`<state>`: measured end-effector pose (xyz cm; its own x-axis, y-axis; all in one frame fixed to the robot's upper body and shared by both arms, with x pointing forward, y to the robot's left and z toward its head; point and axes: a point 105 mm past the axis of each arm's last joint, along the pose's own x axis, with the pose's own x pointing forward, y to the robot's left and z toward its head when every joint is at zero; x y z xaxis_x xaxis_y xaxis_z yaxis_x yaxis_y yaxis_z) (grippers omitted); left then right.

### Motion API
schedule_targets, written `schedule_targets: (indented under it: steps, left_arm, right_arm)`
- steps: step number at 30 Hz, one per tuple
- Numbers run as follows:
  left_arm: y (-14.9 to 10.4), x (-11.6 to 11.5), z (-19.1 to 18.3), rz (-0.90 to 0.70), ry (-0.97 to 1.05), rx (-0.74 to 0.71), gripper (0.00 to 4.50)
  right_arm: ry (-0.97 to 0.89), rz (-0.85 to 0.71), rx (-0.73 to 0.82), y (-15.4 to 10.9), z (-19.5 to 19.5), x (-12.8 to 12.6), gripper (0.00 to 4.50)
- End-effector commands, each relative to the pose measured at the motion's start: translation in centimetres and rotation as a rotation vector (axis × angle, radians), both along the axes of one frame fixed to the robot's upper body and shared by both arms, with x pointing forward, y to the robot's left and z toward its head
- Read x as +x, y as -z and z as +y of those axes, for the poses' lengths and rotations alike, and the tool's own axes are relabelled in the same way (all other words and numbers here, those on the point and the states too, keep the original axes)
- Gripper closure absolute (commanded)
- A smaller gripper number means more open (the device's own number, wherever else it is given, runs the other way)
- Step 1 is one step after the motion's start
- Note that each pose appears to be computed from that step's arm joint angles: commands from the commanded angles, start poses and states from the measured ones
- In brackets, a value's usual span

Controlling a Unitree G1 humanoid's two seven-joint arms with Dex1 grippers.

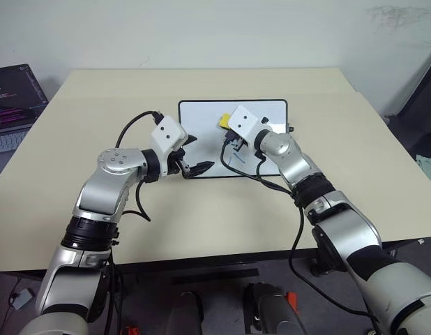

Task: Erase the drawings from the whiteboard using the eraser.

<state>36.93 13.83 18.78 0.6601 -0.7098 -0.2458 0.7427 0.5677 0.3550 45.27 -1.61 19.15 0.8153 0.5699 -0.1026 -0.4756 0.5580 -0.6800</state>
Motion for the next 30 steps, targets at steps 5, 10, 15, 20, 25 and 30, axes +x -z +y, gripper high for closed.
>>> schedule_targets:
  steps: [5,10,15,20,25,30]
  left_arm:
    - [-1.6,-0.1,0.0,-0.063,0.003,-0.007,0.00]
    - [-1.6,-0.1,0.1,-0.063,0.003,-0.004,0.00]
    - [-1.6,-0.1,0.0,-0.063,0.007,-0.002,0.00]
    - [-1.7,-0.1,0.0,-0.063,0.006,-0.001,0.00]
    - [-1.6,-0.1,0.2,-0.064,0.000,0.002,0.00]
    - [-1.5,-0.2,0.9,-0.059,-0.014,0.014,0.00]
  right_arm:
    - [0.128,-0.030,-0.002,-1.0,-3.8,1.4,3.53]
    - [0.184,-0.051,0.009,-1.8,-5.5,2.0,3.53]
    - [0.174,-0.050,0.012,-1.8,-5.1,2.0,3.53]
    - [0.117,-0.028,0.020,-1.2,-3.5,1.4,3.53]
    - [0.065,-0.031,0.051,-2.0,-3.0,0.9,3.53]
    - [0.022,-0.044,0.136,-4.3,-3.7,0.1,3.53]
